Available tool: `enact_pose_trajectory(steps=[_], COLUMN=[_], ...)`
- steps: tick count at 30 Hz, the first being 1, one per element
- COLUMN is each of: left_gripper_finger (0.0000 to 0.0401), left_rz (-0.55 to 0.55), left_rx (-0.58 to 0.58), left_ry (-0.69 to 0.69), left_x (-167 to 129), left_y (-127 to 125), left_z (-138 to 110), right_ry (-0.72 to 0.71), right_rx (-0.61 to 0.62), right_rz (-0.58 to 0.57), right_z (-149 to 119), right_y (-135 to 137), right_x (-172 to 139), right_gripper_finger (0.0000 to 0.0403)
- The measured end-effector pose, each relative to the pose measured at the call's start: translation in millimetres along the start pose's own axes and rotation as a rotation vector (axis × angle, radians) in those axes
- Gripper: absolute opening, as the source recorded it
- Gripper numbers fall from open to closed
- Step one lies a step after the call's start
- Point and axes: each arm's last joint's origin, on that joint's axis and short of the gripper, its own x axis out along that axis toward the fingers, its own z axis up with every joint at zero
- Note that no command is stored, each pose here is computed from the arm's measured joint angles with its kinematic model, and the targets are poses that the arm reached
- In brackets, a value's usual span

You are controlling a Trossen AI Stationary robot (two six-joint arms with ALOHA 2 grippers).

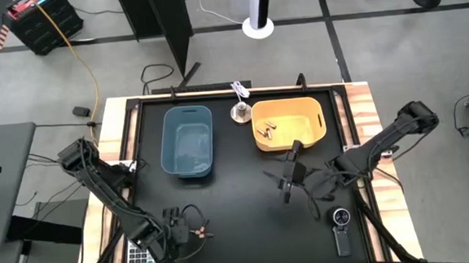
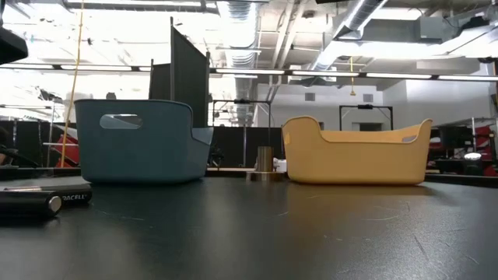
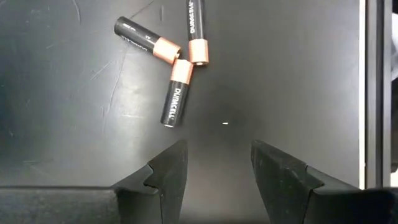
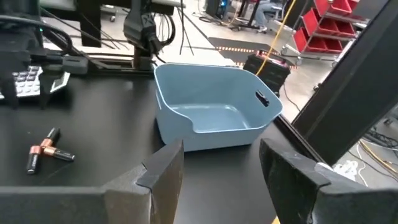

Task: Sort batteries
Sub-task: Put the middle left black battery into the blue bin

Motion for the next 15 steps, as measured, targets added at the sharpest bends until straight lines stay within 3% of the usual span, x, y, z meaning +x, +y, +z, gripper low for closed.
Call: enact_pose_trajectory(steps=[7, 15], left_gripper_finger=[0.017, 0.017], left_rz=[-0.027, 0.069], left_rx=[0.001, 0.03], left_ry=[-0.032, 0.011], left_x=[2, 30], left_y=[-6, -9], left_z=[1, -4], right_ry=[-0.019, -0.023], right_rx=[0.01, 0.012], right_rz=[-0.024, -0.017], right_z=[-1, 0], right_y=[7, 8], right_x=[0, -2], right_gripper_finger=[0.0226, 0.0226])
